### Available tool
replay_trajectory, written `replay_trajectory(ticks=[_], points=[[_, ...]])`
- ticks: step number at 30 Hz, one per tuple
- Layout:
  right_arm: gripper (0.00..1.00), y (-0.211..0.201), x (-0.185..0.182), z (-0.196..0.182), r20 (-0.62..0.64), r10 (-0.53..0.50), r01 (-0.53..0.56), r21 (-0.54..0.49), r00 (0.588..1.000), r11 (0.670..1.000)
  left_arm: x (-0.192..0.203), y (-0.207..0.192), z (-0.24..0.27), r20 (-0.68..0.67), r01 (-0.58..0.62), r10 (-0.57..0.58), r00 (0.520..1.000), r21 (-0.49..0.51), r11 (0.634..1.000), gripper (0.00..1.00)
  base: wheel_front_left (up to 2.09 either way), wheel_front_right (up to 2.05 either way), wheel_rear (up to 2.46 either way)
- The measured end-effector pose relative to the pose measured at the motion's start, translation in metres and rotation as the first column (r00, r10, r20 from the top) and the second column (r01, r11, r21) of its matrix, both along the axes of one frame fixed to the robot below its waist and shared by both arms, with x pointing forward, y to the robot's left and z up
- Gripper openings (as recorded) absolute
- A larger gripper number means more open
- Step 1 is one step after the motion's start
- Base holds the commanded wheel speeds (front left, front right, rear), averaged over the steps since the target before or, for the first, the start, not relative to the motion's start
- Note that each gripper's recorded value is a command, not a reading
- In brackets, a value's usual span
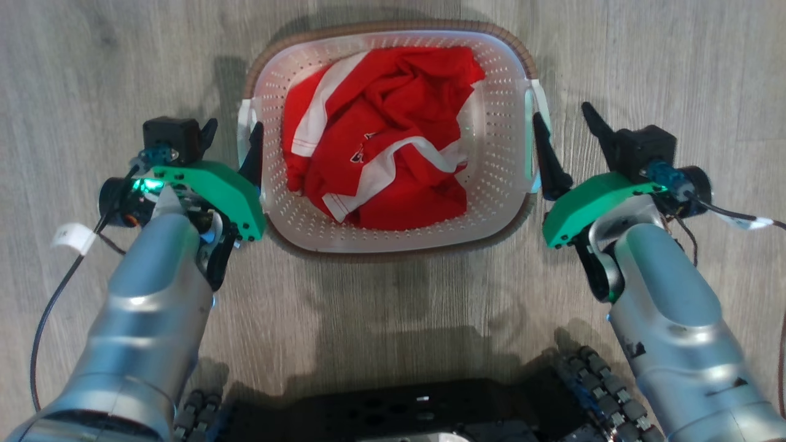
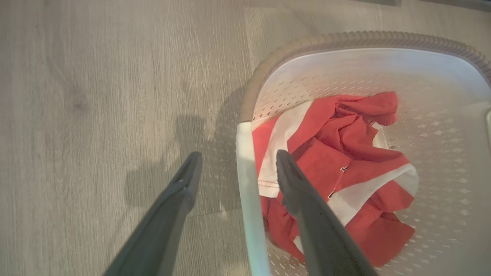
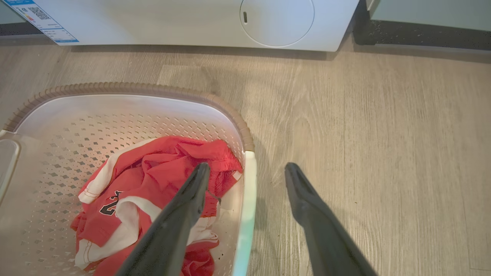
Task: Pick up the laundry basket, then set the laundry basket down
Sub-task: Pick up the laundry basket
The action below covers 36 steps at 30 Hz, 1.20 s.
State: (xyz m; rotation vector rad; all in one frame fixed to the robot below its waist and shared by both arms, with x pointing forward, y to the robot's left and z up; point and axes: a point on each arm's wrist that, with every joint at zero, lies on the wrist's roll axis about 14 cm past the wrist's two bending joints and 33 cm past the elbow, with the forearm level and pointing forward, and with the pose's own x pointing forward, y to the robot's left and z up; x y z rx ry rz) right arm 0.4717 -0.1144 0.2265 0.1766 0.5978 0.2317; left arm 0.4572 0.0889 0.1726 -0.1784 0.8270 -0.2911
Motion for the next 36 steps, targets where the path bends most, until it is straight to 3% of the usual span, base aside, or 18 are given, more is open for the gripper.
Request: replay_trajectory(ticks=[24,25,26,36], points=[[1.0,0.025,-0.021,-0.073,-0.236,0.071,-0.062,0.045,0.969,0.997,-0.002,-0.016,-0.041,-0.13,0.012,-0.018,0.991,-0.048,0.999,1.0,0.0,0.0,0.0],[0.19,0.026,-0.022,-0.075,-0.247,0.076,-0.067,0.046,0.966,0.997,-0.005,-0.016,-0.043,-0.145,0.007,-0.015,0.989,-0.049,0.999,0.45,0.0,0.0,0.0],[0.0,0.027,-0.023,-0.076,-0.254,0.078,-0.068,0.048,0.964,0.997,-0.007,-0.017,-0.043,-0.155,0.013,-0.021,0.988,-0.051,0.999,0.0,0.0,0.0,0.0],[0.0,0.025,-0.02,-0.078,-0.264,0.069,-0.059,0.047,0.962,0.997,-0.009,-0.016,-0.043,-0.172,-0.014,0.003,0.985,-0.062,0.998,0.0,0.0,0.0,0.0]])
